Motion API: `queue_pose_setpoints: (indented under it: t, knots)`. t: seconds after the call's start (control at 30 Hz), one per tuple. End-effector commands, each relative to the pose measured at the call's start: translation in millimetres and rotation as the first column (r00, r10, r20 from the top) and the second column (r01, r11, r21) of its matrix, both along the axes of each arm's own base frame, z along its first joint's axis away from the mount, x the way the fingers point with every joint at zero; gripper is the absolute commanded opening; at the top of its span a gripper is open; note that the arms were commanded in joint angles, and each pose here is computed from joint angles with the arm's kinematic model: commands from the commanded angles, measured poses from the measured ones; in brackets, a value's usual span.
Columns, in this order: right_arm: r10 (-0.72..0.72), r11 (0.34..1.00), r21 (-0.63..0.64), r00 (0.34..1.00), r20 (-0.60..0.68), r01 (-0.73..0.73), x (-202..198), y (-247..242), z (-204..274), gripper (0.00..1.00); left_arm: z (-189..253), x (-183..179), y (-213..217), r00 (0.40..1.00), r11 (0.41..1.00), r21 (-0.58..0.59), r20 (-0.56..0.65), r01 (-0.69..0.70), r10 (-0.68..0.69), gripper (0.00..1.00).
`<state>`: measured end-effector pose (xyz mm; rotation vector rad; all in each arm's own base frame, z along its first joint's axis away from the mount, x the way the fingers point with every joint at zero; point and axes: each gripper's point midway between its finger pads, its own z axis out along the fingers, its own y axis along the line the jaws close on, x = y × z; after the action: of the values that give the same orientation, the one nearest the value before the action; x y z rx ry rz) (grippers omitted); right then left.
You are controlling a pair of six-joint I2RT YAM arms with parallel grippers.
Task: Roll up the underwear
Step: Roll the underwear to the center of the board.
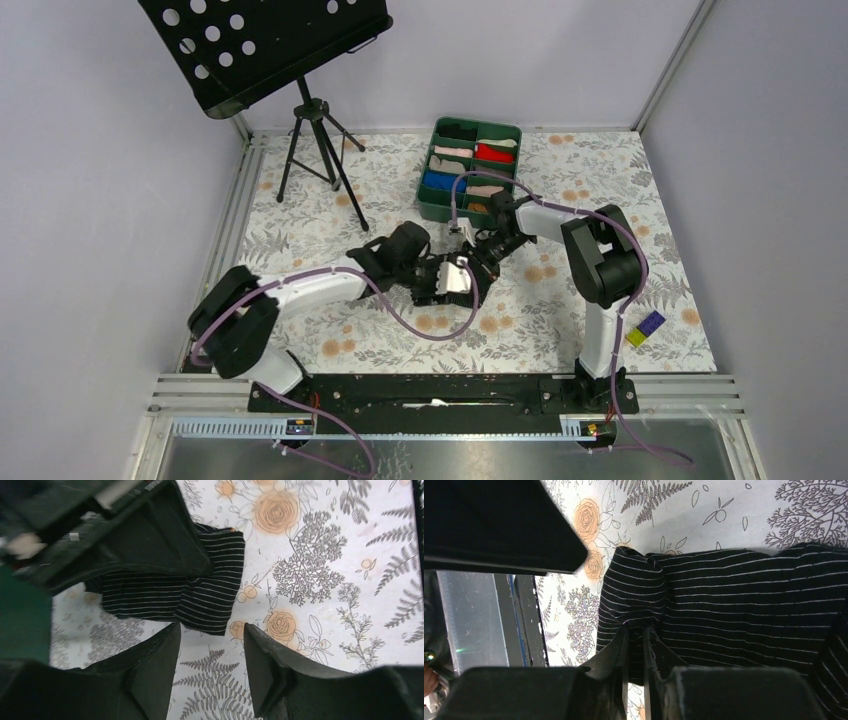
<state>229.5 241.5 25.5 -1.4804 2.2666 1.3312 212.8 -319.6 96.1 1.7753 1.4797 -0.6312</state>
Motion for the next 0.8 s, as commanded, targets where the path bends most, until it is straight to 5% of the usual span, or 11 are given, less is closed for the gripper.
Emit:
queue_pose_setpoints:
  t: [0.0,0.53,0.7,0.77]
  knots:
    - [0.002,0.985,-0.172,0.997,-0.078,-0.015,-17,-28,-31,0.13,0,7,-30,0.98,0.987,-0.03,0.128,0.156,-0.151,0.56]
    - [-0.025,0.98,-0.197,0.995,-0.101,0.005,-13,-27,-35,0.14,-52,6,-41,0.967,0.979,0.028,0.152,0.203,-0.205,0.54]
    - [-0.035,0.981,-0.196,0.995,-0.094,0.016,-9,-26,-33,0.16,-72,1,-32,0.963,0.966,0.105,0.103,0.237,-0.247,0.35]
    - [-0.056,0.981,-0.189,0.995,-0.077,0.04,-3,-25,-25,0.26,-72,-2,-31,0.964,0.963,0.113,0.08,0.243,-0.253,0.23]
